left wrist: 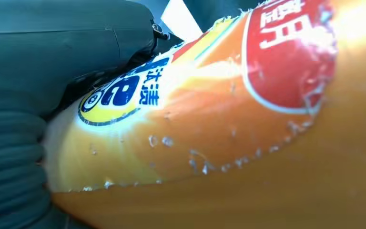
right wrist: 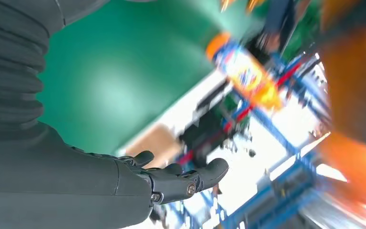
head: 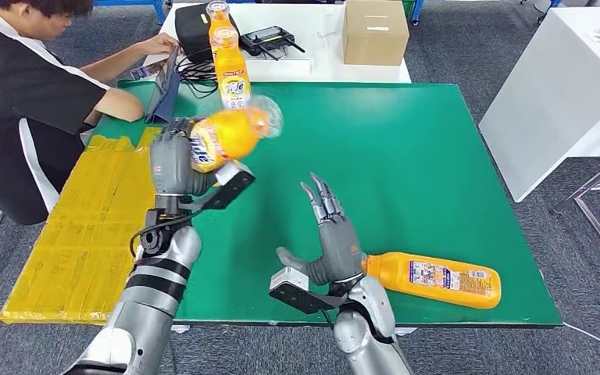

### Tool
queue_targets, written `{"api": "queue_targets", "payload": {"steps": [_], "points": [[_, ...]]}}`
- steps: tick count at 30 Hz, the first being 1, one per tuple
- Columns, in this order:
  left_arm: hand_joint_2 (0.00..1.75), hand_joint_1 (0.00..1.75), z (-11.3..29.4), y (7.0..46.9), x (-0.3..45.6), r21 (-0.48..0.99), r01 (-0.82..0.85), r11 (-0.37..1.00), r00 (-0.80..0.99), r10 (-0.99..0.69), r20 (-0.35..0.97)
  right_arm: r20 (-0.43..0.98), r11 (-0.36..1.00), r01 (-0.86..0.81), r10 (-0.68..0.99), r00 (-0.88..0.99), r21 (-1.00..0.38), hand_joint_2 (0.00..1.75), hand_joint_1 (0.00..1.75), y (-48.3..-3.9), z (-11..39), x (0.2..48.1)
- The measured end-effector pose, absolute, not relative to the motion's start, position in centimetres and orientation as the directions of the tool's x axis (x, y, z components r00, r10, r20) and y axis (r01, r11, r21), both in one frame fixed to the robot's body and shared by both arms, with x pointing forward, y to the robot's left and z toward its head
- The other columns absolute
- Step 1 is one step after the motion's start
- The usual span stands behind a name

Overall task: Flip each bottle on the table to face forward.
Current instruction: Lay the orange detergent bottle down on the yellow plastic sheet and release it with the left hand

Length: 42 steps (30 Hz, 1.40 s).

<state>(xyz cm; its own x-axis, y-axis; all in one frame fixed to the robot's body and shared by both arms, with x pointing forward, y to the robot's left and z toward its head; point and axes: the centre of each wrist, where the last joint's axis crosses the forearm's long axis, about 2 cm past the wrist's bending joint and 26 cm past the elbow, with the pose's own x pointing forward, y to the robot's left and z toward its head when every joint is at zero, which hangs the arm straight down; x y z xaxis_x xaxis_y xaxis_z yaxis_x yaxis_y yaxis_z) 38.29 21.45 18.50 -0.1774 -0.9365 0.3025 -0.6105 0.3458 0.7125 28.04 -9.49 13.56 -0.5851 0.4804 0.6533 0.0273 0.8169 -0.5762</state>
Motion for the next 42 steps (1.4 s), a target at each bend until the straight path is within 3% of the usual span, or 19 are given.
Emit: {"api": "queue_targets", "payload": {"steps": [2,4,9,13,21,32,33,36,37,42], "points": [[1.75,1.75,17.6,21.5,38.7,0.785,-0.592,0.180,-0.010,-0.976,0.217,0.610,0.791,0.080,0.529,-0.590,-0.607,1.75,0.00,-10.3,14.4,28.3],[1.75,1.75,16.3,21.2,39.0,0.830,-0.546,0.113,0.093,-0.977,0.194,0.574,0.765,0.120,0.567,-0.590,-0.632,1.75,0.00,-11.1,15.0,28.6],[1.75,1.75,12.1,22.2,38.9,0.913,-0.406,-0.044,0.083,-0.996,-0.011,0.515,0.727,0.179,0.616,-0.596,-0.662,1.75,0.00,-12.6,16.0,29.3],[1.75,1.75,10.0,24.2,38.6,0.942,-0.317,-0.114,0.090,-0.992,-0.090,0.504,0.714,0.190,0.633,-0.588,-0.674,1.75,0.00,-13.7,16.1,29.6],[1.75,1.75,7.6,29.2,37.9,0.985,-0.145,-0.094,0.175,-0.982,-0.068,0.486,0.681,0.199,0.667,-0.565,-0.704,1.75,0.00,-16.1,15.8,30.4],[1.75,1.75,7.1,30.7,37.7,0.992,-0.110,-0.065,0.242,-0.970,-0.037,0.474,0.667,0.203,0.680,-0.560,-0.717,1.75,0.00,-16.7,15.6,30.5],[1.75,1.60,7.1,30.7,37.6,0.992,-0.112,-0.063,0.249,-0.968,-0.033,0.473,0.666,0.202,0.680,-0.560,-0.719,1.75,0.00,-16.7,15.6,30.5],[1.75,0.31,7.0,31.0,37.6,0.992,-0.118,-0.049,0.270,-0.963,-0.016,0.472,0.660,0.194,0.683,-0.557,-0.726,1.75,0.00,-16.7,15.6,30.5],[1.75,0.01,7.0,31.1,37.6,0.993,-0.116,-0.036,0.271,-0.963,-0.004,0.471,0.657,0.192,0.685,-0.556,-0.729,1.75,0.00,-16.7,15.5,30.5],[1.75,0.00,7.2,31.7,37.8,0.993,-0.085,0.084,0.240,-0.965,0.102,0.467,0.645,0.190,0.697,-0.544,-0.740,1.75,0.00,-16.9,15.3,30.6]]}}
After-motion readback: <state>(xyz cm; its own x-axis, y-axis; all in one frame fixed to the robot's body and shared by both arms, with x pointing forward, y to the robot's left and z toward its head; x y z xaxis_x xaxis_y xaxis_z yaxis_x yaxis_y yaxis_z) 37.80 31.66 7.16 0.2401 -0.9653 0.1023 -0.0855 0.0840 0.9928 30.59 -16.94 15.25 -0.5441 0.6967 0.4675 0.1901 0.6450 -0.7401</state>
